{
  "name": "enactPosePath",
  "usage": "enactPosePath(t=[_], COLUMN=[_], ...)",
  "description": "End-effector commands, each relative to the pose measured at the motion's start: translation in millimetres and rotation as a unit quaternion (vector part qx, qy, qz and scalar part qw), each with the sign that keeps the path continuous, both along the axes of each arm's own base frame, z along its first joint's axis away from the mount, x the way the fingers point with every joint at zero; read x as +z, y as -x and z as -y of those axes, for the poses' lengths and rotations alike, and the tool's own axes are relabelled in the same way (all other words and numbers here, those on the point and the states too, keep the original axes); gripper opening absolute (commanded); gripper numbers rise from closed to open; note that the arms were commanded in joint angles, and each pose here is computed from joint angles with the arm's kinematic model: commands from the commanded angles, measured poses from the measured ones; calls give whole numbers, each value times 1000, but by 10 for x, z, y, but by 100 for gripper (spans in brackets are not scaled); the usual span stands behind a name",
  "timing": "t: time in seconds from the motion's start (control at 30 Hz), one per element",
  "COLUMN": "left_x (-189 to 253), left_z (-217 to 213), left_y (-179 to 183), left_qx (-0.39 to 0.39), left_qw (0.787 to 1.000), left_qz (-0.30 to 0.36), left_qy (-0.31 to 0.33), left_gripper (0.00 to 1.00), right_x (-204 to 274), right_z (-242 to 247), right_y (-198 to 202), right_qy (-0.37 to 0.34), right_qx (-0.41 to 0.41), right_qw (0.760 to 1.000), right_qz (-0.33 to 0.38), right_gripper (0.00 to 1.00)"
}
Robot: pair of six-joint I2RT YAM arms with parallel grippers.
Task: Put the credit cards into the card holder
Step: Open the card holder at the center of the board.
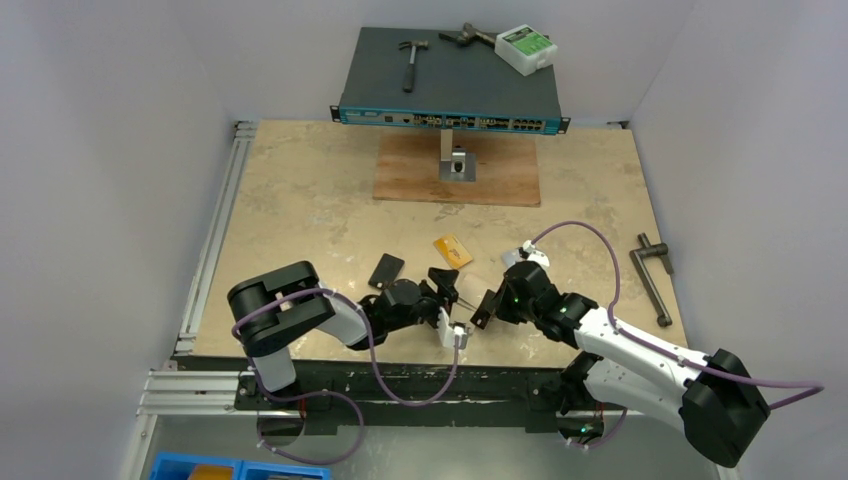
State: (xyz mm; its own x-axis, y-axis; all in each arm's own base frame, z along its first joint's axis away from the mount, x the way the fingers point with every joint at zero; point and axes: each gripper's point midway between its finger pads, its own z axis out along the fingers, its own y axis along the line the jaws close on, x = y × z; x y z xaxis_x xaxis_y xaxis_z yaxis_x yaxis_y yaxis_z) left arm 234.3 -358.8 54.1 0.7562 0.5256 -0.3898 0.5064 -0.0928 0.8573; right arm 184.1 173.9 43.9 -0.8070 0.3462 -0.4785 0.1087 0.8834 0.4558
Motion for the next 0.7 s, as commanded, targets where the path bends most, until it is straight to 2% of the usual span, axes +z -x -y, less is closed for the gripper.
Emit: enactPosePath(t=[0.0,0.67], left_x=[261,34], left_z=[143,140], left_y=[-56,-43], left_qx=[-2,-20], left_qw=[999,1000], left_qz=[2,3], left_qy=[45,7], left_gripper=[67,66], right_x=[-144,-143], right_z=[79,54], right_y=[96,81], right_qy=[21,21], right_qx=[9,12], right_qw=[1000,1000], right_qz=[-18,-18], right_gripper=[0,0])
